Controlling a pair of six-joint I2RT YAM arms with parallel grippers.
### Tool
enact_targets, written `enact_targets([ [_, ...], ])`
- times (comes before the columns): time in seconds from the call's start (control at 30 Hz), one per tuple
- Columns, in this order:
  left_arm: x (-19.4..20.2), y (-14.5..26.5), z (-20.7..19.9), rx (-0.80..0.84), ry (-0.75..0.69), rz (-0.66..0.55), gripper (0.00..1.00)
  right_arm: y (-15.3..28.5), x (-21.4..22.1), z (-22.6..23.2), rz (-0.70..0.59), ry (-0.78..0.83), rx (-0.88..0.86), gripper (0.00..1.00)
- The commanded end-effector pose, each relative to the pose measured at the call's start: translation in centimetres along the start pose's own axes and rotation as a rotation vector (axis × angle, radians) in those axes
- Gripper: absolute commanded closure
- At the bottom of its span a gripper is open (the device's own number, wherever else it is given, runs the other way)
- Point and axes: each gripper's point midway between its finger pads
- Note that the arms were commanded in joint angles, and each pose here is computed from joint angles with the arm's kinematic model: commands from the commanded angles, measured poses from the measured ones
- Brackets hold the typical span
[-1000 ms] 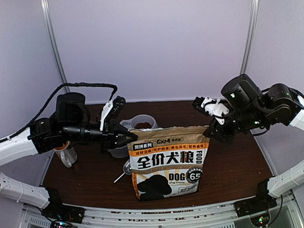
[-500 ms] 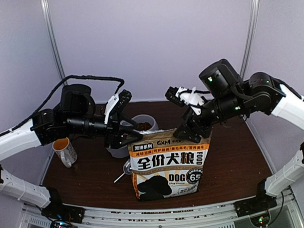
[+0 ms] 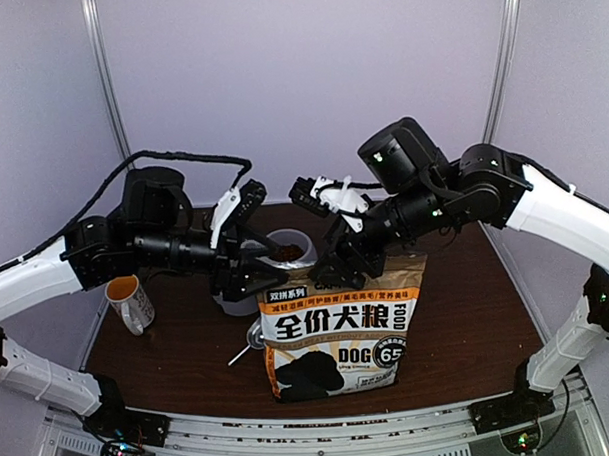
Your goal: Serve the pet food
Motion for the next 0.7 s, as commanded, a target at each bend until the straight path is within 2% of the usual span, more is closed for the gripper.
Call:
enact_targets([
  [0.0, -4.9, 4.1, 1.5, -0.097, -0.008, -0.188, 0.23, 3.7, -4.2, 1.2, -0.186, -0.015, -0.049, 0.21],
  [0.13, -6.3, 6.7, 4.2, -0.195, 0.055, -0.209, 0.18, 6.5, -6.7, -0.3, -0.313, -0.119, -0.036, 0.13],
  [0.27, -4.7, 8.5, 8.8, -0.374, 0.134, -0.124, 0.13, 8.5, -7.8, -4.6, -0.410, -0.274, 0.060, 0.11],
  [0.4, 1.2, 11.1, 14.5, -0.557, 0.313, -0.013, 0.13, 9.1, -6.0, -10.8, -0.442, -0.456, 0.214, 0.10],
  [0.53, 7.7, 15.2, 18.9, -0.728, 0.470, 0.018, 0.13, 9.5, -2.0, -16.9, -0.441, -0.598, 0.363, 0.10],
  [0.67, 13.3, 20.0, 21.7, -0.910, 0.557, 0.047, 0.13, 10.7, 2.6, -22.3, -0.445, -0.705, 0.511, 0.10],
])
Point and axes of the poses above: each gripper's point midway between its finger pads, its own y axis back along the fingers, its own z axis along the line the jaws close on, x = y × z, and after that the axes turned 15 degrees about -y, right-handed
